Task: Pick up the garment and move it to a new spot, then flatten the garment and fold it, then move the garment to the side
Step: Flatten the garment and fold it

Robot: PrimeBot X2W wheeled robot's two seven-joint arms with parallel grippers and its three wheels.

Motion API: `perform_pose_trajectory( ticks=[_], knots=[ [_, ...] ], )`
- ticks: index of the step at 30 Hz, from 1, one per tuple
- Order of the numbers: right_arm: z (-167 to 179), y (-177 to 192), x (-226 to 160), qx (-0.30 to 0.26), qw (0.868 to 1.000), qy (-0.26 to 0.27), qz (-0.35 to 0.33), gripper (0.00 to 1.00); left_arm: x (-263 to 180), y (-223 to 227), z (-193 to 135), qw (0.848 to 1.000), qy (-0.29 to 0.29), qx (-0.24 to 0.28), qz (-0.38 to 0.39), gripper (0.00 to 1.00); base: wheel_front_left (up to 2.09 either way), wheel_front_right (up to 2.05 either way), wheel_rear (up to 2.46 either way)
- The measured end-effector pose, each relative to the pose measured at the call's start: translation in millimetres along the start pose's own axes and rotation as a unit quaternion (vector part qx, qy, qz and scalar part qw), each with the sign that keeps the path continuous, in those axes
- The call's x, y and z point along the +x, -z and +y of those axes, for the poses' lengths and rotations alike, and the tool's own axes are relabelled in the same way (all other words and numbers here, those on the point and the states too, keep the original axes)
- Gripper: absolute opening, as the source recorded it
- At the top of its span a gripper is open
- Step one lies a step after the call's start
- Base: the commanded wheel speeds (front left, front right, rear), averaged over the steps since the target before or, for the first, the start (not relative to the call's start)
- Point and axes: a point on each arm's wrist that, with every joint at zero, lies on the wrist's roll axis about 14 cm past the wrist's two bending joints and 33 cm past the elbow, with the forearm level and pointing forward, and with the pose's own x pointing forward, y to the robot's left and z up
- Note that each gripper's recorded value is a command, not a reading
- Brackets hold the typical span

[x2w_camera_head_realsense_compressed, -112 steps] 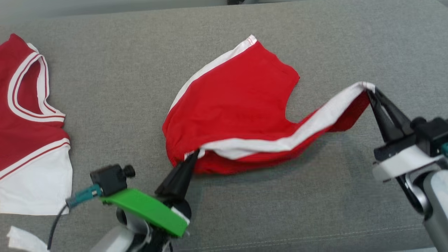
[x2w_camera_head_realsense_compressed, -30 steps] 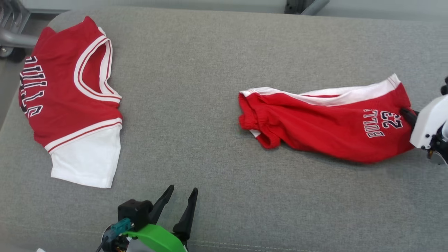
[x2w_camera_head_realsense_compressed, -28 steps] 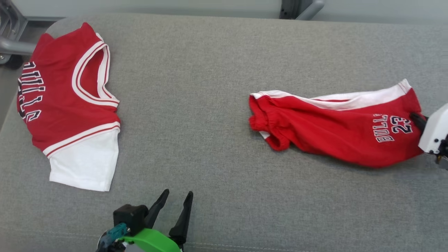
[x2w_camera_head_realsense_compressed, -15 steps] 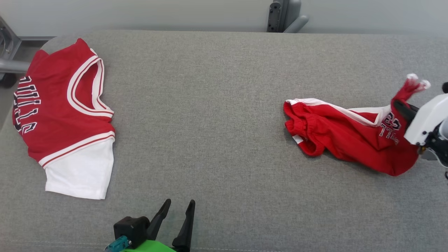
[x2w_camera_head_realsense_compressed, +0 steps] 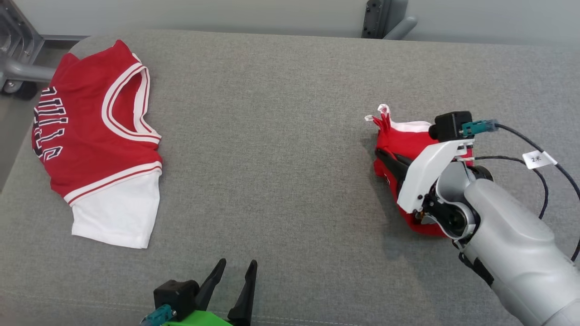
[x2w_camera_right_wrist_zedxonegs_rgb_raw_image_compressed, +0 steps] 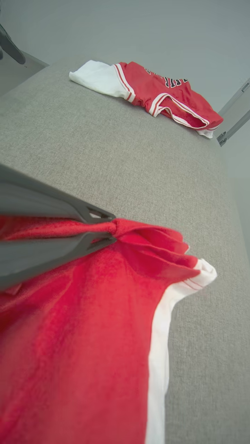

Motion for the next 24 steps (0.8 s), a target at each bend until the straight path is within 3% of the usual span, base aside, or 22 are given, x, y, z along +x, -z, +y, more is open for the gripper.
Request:
perform_pose_trajectory(
  ticks=[5, 16, 24],
  knots=[
    [9, 15, 13, -0.024, 1.000, -0.001, 0.016, 0.00, -2, 0, 5, 1.000, -0.011, -0.006, -0.003, 1.00, 0.00, 0.00, 0.00],
    [-29, -1, 12, -0.069, 0.996, 0.056, -0.010, 0.00, 0, 4, 7, 1.000, -0.015, -0.012, 0.001, 1.00, 0.00, 0.00, 0.00],
    [-27, 6, 17, -0.100, 0.993, 0.058, -0.002, 0.00, 7, 5, 2, 1.000, -0.007, -0.011, 0.004, 1.00, 0.00, 0.00, 0.00]
  ],
)
